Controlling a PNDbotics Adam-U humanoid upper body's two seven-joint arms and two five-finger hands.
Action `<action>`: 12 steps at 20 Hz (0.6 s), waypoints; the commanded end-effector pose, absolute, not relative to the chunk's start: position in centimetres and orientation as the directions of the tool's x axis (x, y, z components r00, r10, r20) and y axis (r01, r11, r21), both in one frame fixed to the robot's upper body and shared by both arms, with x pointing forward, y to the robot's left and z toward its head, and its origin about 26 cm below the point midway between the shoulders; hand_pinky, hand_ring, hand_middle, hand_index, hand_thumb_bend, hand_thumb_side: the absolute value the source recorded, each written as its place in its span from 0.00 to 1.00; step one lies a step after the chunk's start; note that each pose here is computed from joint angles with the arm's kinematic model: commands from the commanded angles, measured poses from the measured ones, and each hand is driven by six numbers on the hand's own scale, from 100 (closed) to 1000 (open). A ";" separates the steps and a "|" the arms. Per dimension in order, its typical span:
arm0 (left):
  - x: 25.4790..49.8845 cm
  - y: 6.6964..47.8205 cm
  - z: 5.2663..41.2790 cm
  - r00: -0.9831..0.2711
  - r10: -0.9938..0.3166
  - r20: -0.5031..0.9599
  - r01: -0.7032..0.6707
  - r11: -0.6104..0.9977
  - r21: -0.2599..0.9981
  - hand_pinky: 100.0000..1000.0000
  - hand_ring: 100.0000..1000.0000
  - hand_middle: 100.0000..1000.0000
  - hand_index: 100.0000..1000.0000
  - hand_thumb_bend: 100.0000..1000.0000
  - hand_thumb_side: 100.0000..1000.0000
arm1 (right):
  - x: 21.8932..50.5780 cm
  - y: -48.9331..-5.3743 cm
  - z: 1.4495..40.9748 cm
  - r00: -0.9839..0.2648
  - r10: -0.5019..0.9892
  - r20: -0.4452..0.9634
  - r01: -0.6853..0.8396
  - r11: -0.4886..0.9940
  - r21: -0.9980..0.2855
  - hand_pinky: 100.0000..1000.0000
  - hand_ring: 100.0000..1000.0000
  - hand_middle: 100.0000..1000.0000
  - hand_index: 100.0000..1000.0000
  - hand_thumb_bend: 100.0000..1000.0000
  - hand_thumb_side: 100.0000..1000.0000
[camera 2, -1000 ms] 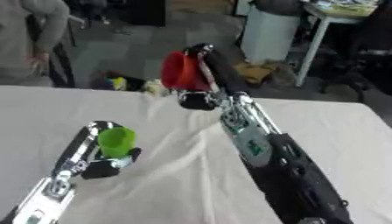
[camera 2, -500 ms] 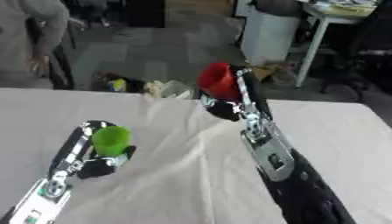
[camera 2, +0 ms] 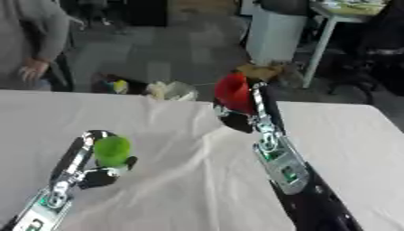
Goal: Pour the contents of one cup into another cup.
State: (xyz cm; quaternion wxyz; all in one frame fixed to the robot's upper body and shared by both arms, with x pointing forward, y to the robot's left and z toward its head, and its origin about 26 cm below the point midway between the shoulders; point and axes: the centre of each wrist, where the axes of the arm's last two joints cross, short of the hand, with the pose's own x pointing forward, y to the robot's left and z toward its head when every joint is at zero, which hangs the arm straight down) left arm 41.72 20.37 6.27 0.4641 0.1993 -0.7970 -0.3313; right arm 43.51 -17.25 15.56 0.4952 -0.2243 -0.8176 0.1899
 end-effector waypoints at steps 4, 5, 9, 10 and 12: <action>42.2 21.1 5.5 -0.500 -0.658 0.563 -0.054 0.672 0.739 0.34 0.45 0.56 0.77 0.94 0.44 | 43.4 -17.8 16.0 -0.413 0.529 0.741 0.167 0.844 -0.510 0.38 0.29 0.36 0.57 0.00 0.00; 42.1 21.2 5.2 -0.499 -0.663 0.559 -0.057 0.668 0.742 0.36 0.47 0.57 0.78 0.97 0.45 | 43.4 -17.8 15.6 -0.407 0.521 0.751 0.157 0.849 -0.504 0.38 0.29 0.36 0.57 0.00 0.00; 41.9 21.6 4.9 -0.502 -0.667 0.550 -0.067 0.665 0.744 0.41 0.52 0.62 0.80 1.00 0.48 | 43.3 -17.8 14.1 -0.375 0.483 0.792 0.121 0.872 -0.474 0.38 0.29 0.36 0.57 0.00 0.00; 41.8 21.7 4.9 -0.505 -0.665 0.550 -0.070 0.667 0.742 0.43 0.53 0.63 0.80 1.00 0.50 | 43.3 -17.9 13.6 -0.363 0.473 0.803 0.115 0.878 -0.465 0.38 0.29 0.36 0.57 0.00 0.00; 41.7 22.0 5.2 -0.511 -0.660 0.551 -0.075 0.673 0.736 0.45 0.55 0.64 0.81 1.00 0.53 | 43.2 -18.0 12.6 -0.338 0.450 0.826 0.104 0.891 -0.443 0.38 0.29 0.36 0.57 0.00 0.00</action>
